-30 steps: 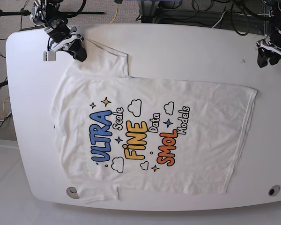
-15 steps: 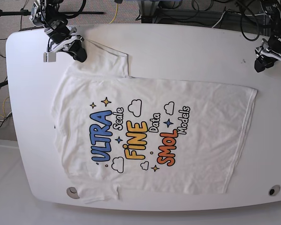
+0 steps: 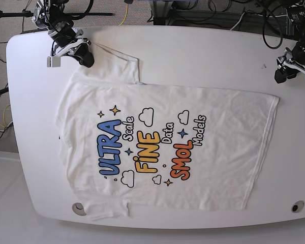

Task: Fold the T-shirt properly
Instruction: 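Move the open left gripper down to the other shoulder corner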

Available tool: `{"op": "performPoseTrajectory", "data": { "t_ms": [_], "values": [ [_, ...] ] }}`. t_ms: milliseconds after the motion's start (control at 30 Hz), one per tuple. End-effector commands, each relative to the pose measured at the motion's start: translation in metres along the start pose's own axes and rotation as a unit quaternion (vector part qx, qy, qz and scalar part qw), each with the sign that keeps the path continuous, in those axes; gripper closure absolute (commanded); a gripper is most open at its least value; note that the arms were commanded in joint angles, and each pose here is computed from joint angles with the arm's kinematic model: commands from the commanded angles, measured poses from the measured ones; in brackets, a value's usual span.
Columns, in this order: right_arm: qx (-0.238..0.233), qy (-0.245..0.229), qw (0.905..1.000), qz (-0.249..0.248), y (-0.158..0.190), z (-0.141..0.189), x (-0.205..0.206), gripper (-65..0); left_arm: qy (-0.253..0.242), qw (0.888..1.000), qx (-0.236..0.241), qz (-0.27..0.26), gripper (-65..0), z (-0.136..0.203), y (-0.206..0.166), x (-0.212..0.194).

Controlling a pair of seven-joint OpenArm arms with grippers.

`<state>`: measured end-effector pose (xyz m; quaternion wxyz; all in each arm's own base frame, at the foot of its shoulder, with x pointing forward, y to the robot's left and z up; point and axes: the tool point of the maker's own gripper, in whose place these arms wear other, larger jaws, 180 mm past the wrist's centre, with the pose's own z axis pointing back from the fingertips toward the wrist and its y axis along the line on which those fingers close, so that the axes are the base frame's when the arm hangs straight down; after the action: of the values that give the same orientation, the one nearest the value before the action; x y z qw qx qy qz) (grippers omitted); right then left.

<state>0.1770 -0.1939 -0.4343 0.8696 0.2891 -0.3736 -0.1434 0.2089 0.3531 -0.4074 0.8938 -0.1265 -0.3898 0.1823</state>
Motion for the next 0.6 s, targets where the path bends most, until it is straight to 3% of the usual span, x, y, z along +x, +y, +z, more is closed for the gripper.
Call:
{"op": "performPoseTrajectory", "data": {
  "t_ms": [0, 333, 567],
  "values": [
    [-0.013, 0.019, 0.9997, 0.006, -0.006, 0.003, -0.005, 0.0, -0.003, 1.000, 0.000, -0.006, -34.2, 0.002, 0.002, 0.009],
    [-0.013, 0.022, 0.9997, 0.005, -0.006, 0.003, -0.008, 0.0, -0.008, 0.998, -0.018, 0.056, -33.2, -0.008, 0.007, -0.003],
    [-0.014, 0.021, 0.9997, 0.006, -0.006, 0.002, -0.007, 0.0, 0.005, 0.998, -0.036, 0.049, -32.6, -0.016, -0.001, -0.010]
  ]
}}
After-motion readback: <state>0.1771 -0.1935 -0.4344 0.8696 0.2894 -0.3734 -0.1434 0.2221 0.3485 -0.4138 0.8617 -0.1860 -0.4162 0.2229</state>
